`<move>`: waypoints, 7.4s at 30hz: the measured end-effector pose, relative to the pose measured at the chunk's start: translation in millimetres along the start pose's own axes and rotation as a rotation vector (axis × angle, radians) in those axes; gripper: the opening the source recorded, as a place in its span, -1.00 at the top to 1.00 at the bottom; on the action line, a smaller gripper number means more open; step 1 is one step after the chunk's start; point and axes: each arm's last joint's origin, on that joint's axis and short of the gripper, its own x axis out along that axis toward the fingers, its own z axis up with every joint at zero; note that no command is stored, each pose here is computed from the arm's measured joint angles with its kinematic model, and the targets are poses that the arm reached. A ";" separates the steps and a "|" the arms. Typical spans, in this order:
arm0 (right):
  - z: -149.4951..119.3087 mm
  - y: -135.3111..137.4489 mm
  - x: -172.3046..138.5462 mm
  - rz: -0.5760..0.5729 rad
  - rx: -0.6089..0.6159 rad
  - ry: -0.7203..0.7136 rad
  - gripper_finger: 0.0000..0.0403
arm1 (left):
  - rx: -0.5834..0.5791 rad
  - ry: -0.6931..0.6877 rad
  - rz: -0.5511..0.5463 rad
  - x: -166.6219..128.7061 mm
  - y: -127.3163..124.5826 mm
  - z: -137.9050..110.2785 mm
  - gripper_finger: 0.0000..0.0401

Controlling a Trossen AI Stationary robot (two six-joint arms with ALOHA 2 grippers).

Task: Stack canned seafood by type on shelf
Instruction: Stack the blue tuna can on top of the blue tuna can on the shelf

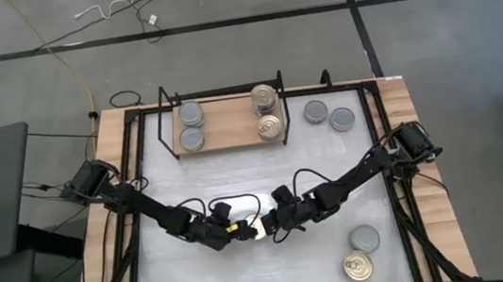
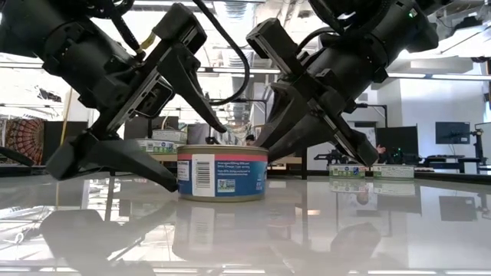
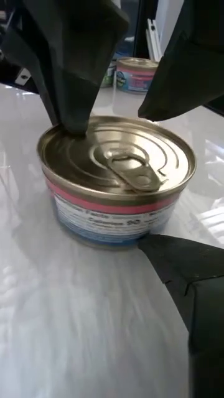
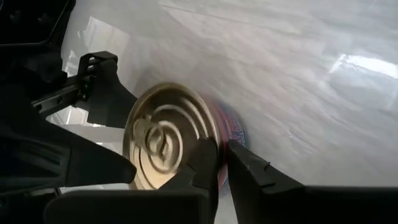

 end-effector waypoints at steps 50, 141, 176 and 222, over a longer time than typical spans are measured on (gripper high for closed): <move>-20.6 -1.9 -9.6 -0.067 -0.125 -0.258 0.87 | -0.122 -0.060 -0.114 6.4 -13.4 17.3 -0.48; -36.3 -2.8 -16.2 -0.068 0.034 -0.031 0.56 | 0.076 0.211 -0.008 18.8 -8.5 48.2 0.26; -32.1 -5.7 -14.0 -0.089 0.006 -0.040 0.83 | 0.041 0.262 -0.032 16.8 -12.3 47.4 0.20; 2.8 22.1 -96.4 0.064 -0.709 0.118 0.19 | 0.124 0.313 -0.108 21.1 -18.2 66.2 -0.41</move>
